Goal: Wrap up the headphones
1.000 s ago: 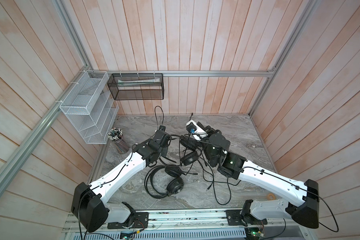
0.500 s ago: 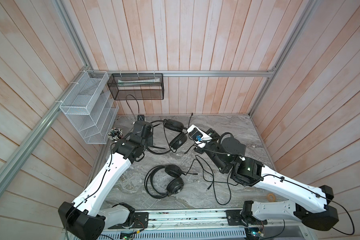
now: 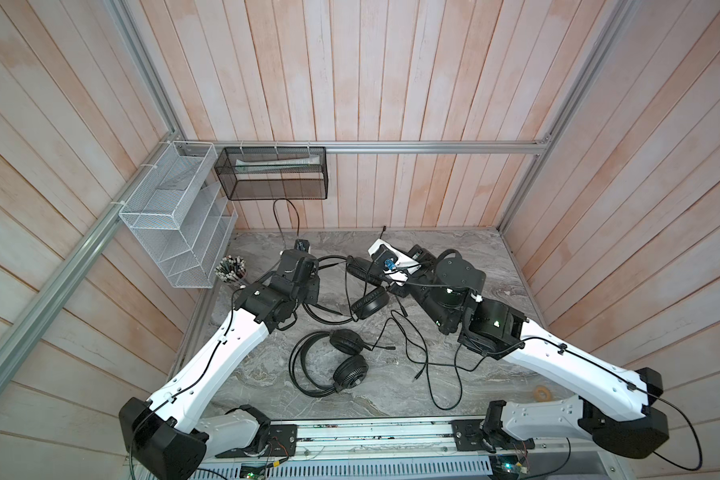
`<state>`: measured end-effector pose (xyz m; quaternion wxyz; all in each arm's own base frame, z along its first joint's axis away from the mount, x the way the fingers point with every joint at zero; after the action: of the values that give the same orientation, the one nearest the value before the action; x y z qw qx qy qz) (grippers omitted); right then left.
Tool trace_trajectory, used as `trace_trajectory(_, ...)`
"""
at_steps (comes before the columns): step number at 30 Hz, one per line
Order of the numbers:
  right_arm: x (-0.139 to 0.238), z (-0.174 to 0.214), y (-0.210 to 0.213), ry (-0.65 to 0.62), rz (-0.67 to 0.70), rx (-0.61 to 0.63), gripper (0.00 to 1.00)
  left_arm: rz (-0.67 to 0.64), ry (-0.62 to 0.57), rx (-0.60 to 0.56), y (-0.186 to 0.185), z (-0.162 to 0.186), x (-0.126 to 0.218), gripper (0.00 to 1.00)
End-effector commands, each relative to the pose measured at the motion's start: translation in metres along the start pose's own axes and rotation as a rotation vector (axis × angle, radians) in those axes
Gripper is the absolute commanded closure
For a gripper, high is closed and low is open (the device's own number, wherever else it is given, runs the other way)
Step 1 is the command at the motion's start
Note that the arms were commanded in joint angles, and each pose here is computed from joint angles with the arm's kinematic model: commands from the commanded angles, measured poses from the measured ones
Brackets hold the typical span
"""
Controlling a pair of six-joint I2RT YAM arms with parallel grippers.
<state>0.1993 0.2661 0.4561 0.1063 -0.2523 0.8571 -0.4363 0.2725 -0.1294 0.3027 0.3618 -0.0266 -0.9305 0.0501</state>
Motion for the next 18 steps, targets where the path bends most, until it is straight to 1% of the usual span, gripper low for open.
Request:
trace_trajectory(1, -0.004, -0.007, -0.010, -0.032, -0.033, 0.020, 1.00, 0.084, -0.031, -0.014, -0.017, -0.001, -0.001, 1.00)
trace_trajectory(7, -0.024, -0.008, 0.004, -0.033, -0.145, 0.050, 1.00, 0.167, -0.008, -0.040, -0.032, 0.010, 0.001, 1.00)
trace_trajectory(11, -0.036, -0.013, 0.010, -0.043, -0.170, 0.048, 1.00, 0.210, 0.016, -0.052, -0.042, 0.017, 0.001, 1.00)
trace_trajectory(15, -0.035, -0.015, 0.018, -0.049, -0.219, 0.051, 1.00, 0.172, 0.063, 0.018, -0.033, 0.016, -0.003, 1.00)
trace_trajectory(18, -0.027, -0.015, 0.025, -0.070, -0.227, 0.060, 1.00, 0.229, 0.125, 0.140, -0.019, 0.011, -0.008, 1.00)
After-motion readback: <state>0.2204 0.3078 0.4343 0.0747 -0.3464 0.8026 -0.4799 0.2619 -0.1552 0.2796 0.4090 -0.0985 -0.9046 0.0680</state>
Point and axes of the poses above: each gripper's point midway between its finger pads, its own x axis back along the fingers, its own y axis along the line the jaws close on, z = x × y, the point moved 7 cm from there along x, back along the fingers, and after that the axes turned 14 degrees about x, right-handed, at the moved point
